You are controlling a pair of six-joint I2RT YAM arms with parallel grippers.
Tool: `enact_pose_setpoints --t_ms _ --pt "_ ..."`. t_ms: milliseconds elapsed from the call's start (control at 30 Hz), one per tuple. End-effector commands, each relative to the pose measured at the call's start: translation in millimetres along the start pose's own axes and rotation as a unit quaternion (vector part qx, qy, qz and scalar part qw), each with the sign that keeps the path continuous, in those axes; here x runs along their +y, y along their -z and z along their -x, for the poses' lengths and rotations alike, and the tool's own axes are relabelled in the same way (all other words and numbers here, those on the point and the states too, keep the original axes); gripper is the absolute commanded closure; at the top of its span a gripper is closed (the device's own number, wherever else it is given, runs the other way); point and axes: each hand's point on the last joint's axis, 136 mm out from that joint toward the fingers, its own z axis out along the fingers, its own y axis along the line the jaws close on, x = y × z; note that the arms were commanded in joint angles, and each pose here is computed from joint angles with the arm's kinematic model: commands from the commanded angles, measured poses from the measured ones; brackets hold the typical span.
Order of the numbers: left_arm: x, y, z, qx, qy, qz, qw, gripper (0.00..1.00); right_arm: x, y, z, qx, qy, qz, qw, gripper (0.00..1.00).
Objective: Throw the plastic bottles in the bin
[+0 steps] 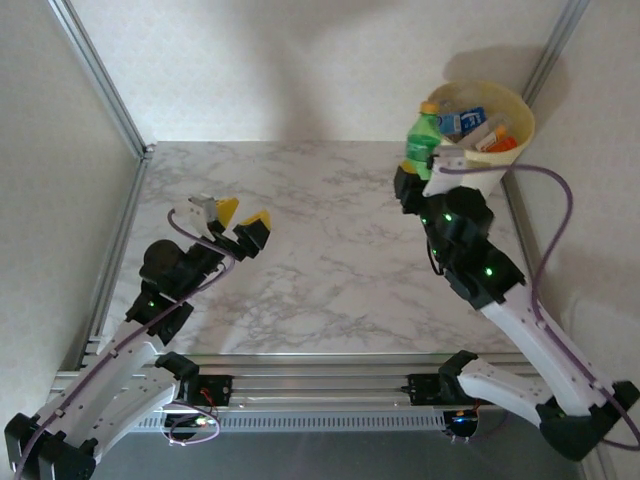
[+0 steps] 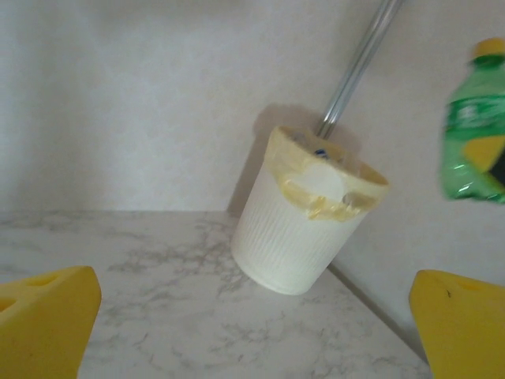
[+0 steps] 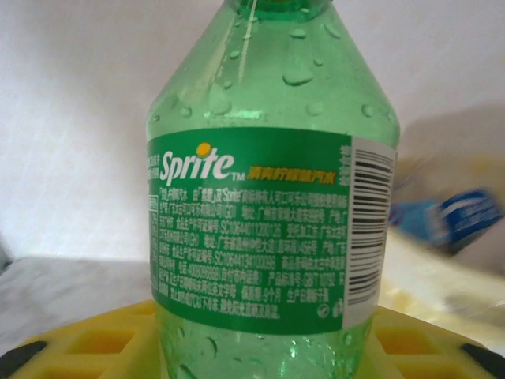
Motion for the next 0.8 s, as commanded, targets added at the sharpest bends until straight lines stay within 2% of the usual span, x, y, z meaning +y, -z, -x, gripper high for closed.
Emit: enact_pose_setpoints --t_ms 0,67,233,367,467,567,667,767 --pt "5.5 3.5 -8.1 0.013 -0.007 0.017 1.000 0.00 -36.4 10.9 32.5 -0.080 0.073 -0.083 0.991 0.59" --pt "4.6 3.8 -7.4 0.013 -0.008 0.015 1.000 0.00 -54.4 9.2 39.4 -0.082 0.073 -0.108 0.988 0.58" --pt "3.3 3.4 -5.6 0.014 -0.012 0.014 1.000 0.00 -85.4 -17.7 38.0 -0.041 0.064 -0.141 0.987 0.56" --pt "-4.3 1.9 -5.7 0.021 -0.014 -0.006 1.000 0.00 -124.5 -74.8 11.7 0.082 0.026 -0.168 0.982 0.54" --pt "-6.6 0.5 -5.6 0.021 -0.012 -0.013 1.000 0.00 -149.2 -118.7 -16.6 0.176 0.005 -0.187 0.967 0.43" --pt "-7.2 -1.4 -7.2 0.028 -0.010 -0.015 0.999 0.00 -160.6 -142.4 -40.8 0.244 -0.004 -0.196 0.950 0.27" --pt "-7.3 -1.2 -8.1 0.031 -0.010 -0.015 0.999 0.00 -161.7 -146.9 -53.3 0.266 -0.012 -0.197 0.944 0.20" --pt "-6.1 -1.3 -8.0 0.032 -0.013 -0.011 0.999 0.00 -158.1 -139.2 -48.3 0.248 -0.022 -0.189 0.950 0.15"
